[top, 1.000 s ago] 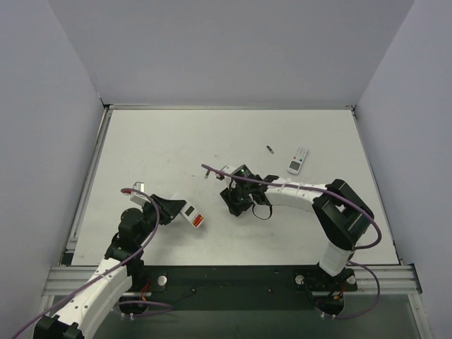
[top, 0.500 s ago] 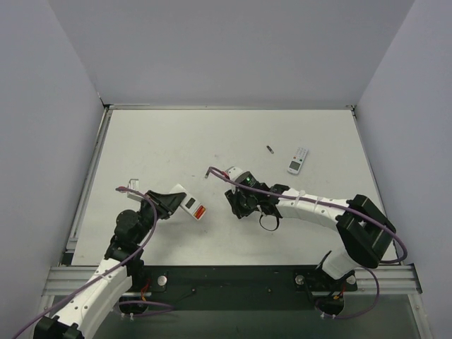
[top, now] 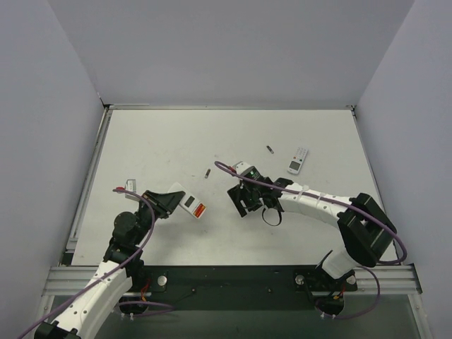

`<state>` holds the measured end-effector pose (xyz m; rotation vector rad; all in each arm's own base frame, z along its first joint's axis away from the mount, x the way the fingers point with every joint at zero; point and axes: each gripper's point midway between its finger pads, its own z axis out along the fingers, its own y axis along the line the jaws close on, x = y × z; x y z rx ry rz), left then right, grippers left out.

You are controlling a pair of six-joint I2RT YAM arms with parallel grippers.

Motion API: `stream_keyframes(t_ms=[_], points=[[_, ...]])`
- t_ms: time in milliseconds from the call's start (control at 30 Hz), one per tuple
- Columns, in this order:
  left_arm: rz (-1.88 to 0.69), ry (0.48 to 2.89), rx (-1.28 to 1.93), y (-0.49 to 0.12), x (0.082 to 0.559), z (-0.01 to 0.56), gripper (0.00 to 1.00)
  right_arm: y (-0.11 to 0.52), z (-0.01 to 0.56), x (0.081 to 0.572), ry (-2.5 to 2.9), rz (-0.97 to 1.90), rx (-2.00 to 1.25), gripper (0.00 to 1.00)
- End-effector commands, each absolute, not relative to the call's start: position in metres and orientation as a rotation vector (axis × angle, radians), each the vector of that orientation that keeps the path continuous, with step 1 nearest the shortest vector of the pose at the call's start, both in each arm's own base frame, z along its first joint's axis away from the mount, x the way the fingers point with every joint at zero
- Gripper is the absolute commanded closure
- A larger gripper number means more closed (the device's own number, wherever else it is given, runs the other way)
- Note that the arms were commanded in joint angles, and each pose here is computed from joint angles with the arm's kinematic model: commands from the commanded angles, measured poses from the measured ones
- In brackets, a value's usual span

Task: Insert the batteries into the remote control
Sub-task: Pick up the battery cover at the center of the board.

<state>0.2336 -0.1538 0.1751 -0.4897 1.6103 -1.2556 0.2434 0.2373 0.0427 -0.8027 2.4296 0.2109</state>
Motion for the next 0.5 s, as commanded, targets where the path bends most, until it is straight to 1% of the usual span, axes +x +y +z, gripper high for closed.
stream_keyframes(t_ms=[0,67,100,200,267,300,467], points=[[-1.240,1.681,-0.530,-0.151,0.225,0.127,1.00,0.247,0.049,0.251,2.428,0.271,-0.903,0.29],[-1.246,1.680,-0.526,-0.152,0.224,0.128,1.00,0.254,0.051,0.257,2.397,0.303,-0.976,0.28],[-1.248,1.681,-0.524,-0.152,0.224,0.128,1.00,0.257,0.051,0.259,2.386,0.330,-1.014,0.26],[-1.251,1.680,-0.524,-0.153,0.223,0.129,1.00,0.266,0.047,0.262,2.347,0.415,-1.146,0.26],[-1.261,1.680,-0.516,-0.154,0.222,0.130,1.00,0.265,0.044,0.272,2.340,0.441,-1.176,0.25],[-1.262,1.682,-0.517,-0.154,0.222,0.130,1.00,0.269,0.044,0.270,2.338,0.491,-1.195,0.25],[-1.264,1.674,-0.509,-0.154,0.221,0.132,1.00,0.268,0.034,0.277,2.342,0.537,-1.275,0.25]])
